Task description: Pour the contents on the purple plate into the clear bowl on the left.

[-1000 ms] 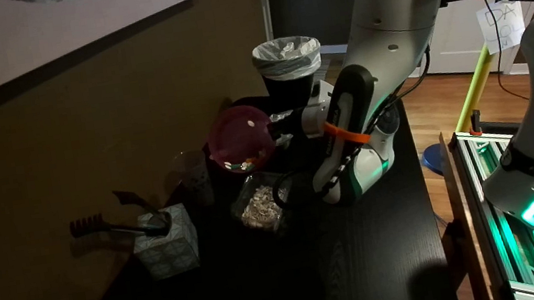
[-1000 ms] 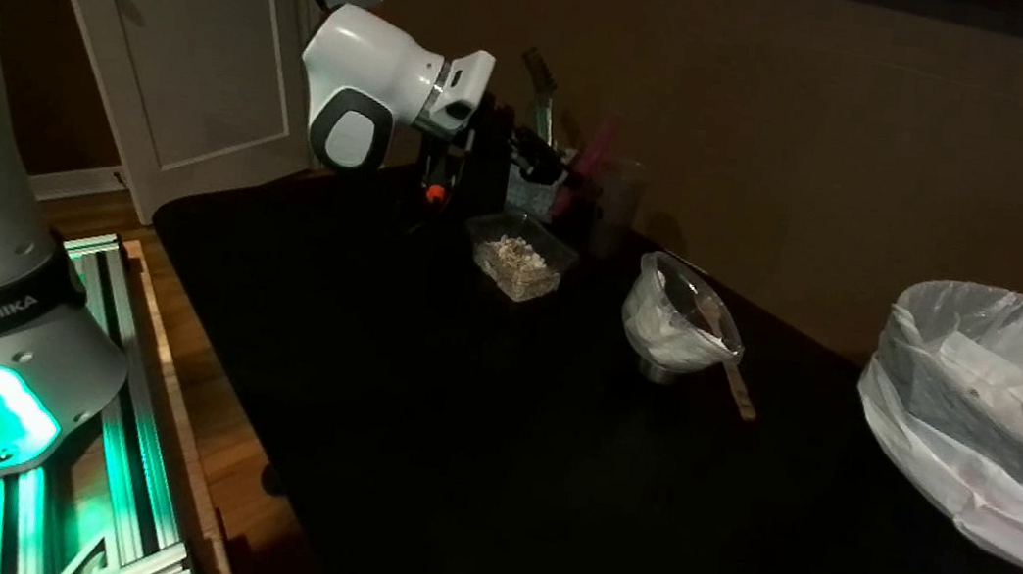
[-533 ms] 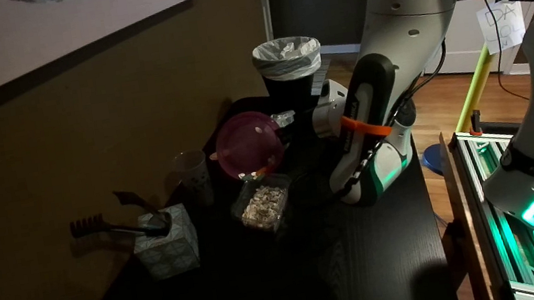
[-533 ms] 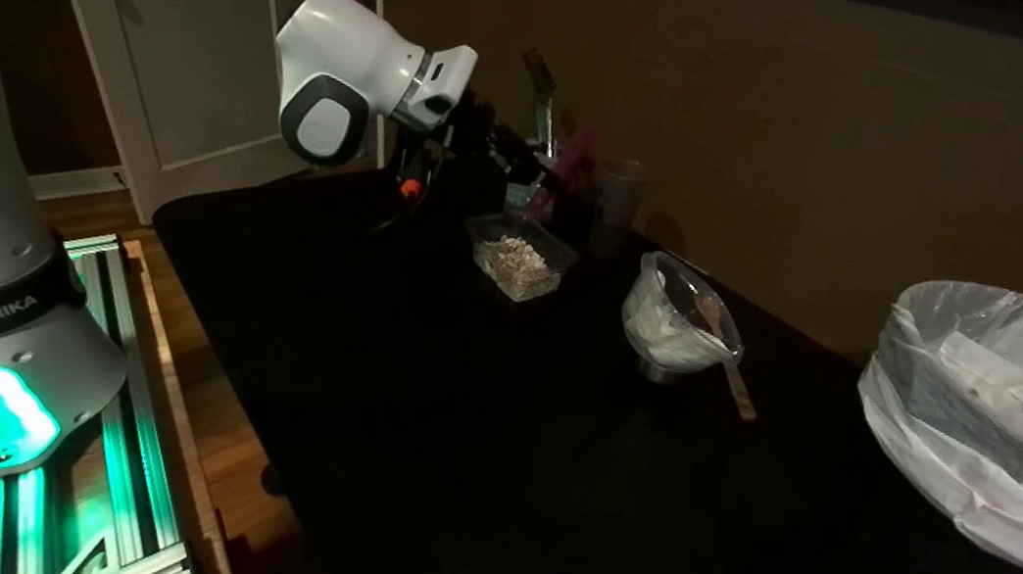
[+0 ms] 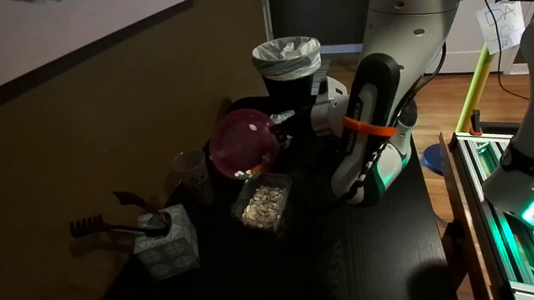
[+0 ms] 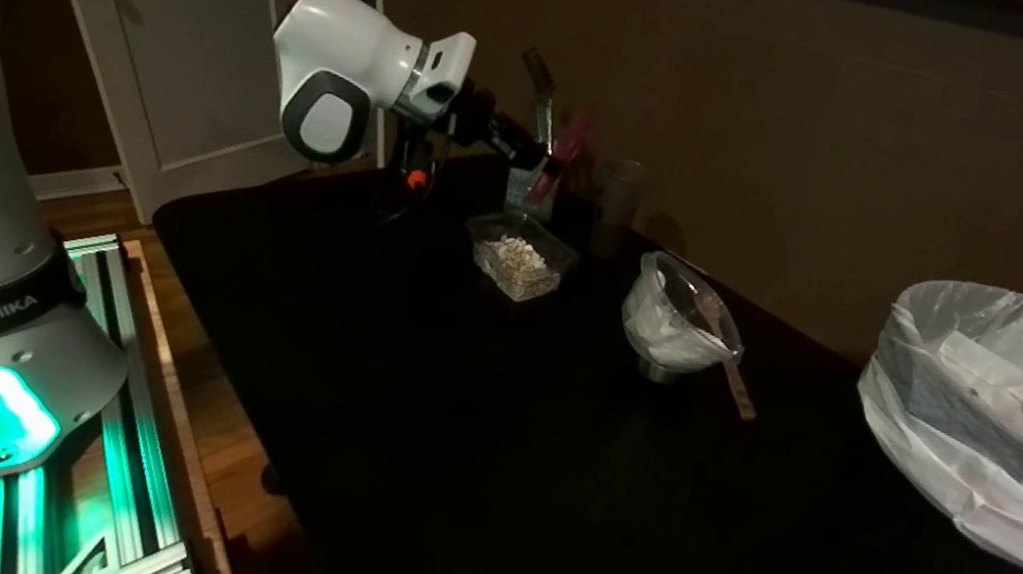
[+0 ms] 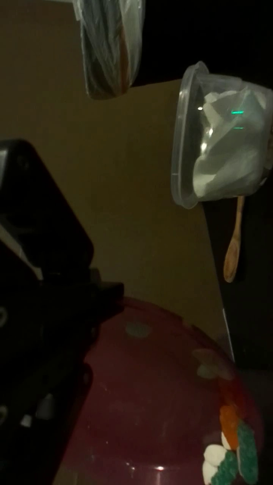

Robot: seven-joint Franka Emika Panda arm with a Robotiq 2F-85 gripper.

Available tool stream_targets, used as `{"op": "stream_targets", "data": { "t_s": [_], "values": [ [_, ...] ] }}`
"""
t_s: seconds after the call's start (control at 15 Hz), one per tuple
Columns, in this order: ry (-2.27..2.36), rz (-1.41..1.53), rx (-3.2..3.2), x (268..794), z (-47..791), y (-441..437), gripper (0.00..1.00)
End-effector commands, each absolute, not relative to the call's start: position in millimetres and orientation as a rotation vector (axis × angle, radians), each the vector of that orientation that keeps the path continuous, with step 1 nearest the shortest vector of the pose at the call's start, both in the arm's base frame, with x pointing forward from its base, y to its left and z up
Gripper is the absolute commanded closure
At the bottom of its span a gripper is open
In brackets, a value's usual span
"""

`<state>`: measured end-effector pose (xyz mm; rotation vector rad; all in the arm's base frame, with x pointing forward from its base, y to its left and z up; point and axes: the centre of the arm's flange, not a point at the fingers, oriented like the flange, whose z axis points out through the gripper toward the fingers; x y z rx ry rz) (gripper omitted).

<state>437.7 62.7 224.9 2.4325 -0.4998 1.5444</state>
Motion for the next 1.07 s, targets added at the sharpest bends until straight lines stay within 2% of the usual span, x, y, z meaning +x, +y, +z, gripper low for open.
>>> {"op": "stream_targets", "data": {
  "t_s": [0.0, 0.33, 1.0],
  "values": [
    [-0.382, 1.658, 2.315, 432.0, 226.4, 73.8, 0.99],
    [-0.282, 1.714, 2.176, 437.5, 239.8, 74.7, 0.99],
    [-0.254, 1.63, 2.069, 421.1, 218.8, 46.5, 0.99]
  ]
}}
